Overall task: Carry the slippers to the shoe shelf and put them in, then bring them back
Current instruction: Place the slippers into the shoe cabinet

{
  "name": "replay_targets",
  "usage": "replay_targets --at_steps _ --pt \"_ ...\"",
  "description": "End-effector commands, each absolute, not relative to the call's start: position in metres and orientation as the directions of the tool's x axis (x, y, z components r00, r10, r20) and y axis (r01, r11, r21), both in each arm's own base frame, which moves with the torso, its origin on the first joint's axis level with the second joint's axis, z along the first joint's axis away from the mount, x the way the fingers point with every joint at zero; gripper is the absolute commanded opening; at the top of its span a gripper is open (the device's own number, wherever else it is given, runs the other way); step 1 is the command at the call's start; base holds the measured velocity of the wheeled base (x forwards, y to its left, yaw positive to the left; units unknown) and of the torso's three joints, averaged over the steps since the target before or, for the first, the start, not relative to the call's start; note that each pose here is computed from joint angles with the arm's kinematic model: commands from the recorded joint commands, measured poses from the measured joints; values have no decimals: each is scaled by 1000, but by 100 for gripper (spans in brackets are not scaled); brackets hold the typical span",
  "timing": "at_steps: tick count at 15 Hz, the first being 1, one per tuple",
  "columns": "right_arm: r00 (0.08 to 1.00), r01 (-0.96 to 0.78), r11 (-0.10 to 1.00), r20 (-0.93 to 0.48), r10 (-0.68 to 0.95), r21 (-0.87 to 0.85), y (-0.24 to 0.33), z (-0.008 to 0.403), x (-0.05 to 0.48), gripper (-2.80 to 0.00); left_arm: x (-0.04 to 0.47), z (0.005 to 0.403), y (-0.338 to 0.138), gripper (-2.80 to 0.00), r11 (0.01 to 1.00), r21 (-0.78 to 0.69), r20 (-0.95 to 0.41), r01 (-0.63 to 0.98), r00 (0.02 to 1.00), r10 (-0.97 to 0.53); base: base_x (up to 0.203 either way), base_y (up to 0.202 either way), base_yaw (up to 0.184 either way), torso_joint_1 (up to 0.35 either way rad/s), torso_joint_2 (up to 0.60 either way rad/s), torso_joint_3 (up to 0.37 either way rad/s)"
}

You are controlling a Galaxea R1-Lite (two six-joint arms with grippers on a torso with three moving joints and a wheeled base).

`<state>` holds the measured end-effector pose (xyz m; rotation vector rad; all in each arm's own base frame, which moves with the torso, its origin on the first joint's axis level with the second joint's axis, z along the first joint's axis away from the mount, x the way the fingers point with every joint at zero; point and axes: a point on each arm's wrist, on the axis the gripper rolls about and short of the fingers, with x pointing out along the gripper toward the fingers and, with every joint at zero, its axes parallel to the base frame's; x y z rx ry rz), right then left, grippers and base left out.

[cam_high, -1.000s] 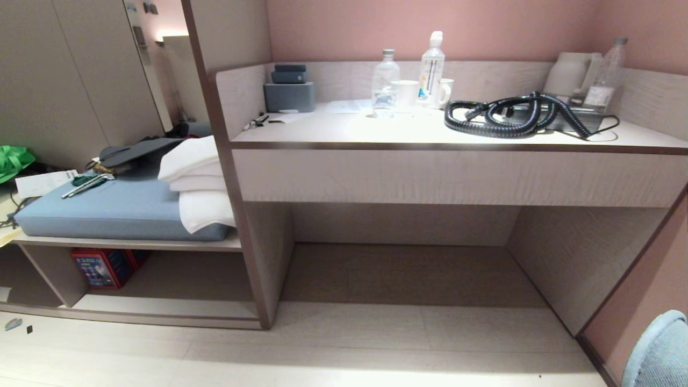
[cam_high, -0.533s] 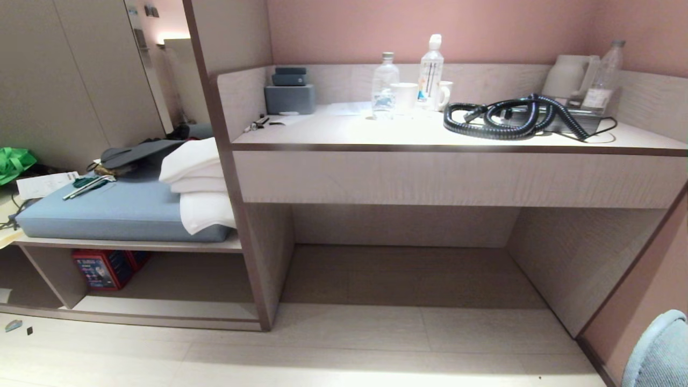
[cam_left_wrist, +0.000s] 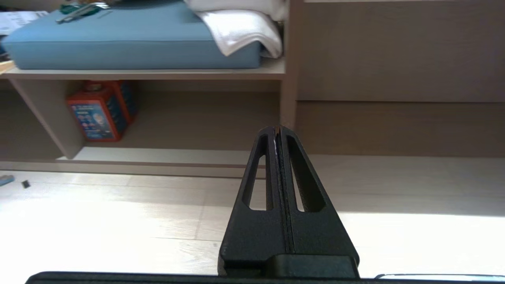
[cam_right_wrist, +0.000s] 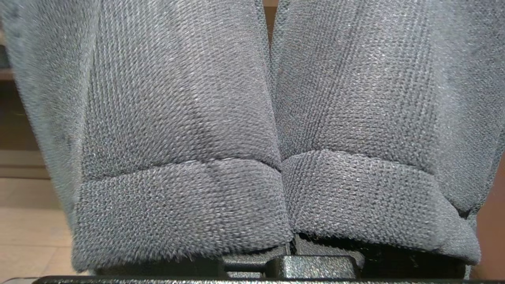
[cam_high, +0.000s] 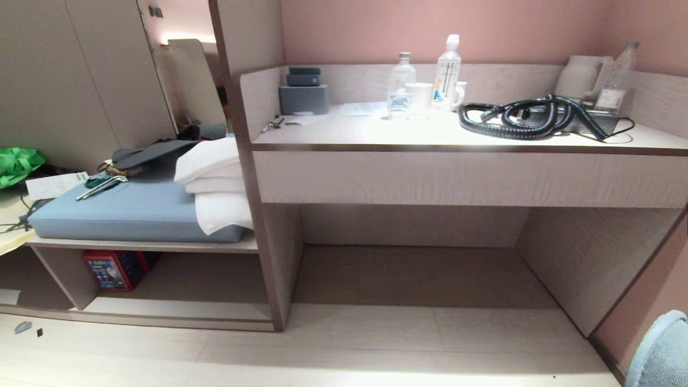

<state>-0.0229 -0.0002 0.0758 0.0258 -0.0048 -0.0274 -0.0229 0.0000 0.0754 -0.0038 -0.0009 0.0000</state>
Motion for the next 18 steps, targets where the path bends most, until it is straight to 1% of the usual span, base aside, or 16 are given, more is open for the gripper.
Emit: replay_targets --at_steps 1,18 --pt "1000 28 999 3 -28 26 0 76 -23 -280 -23 75 0 -280 1000 -5 2 0 1000 0 0 196 -1 2 7 2" --pt "1000 28 999 3 -28 26 0 76 -23 -280 -23 75 0 -280 1000 -5 2 0 1000 0 0 195 -2 3 2 3"
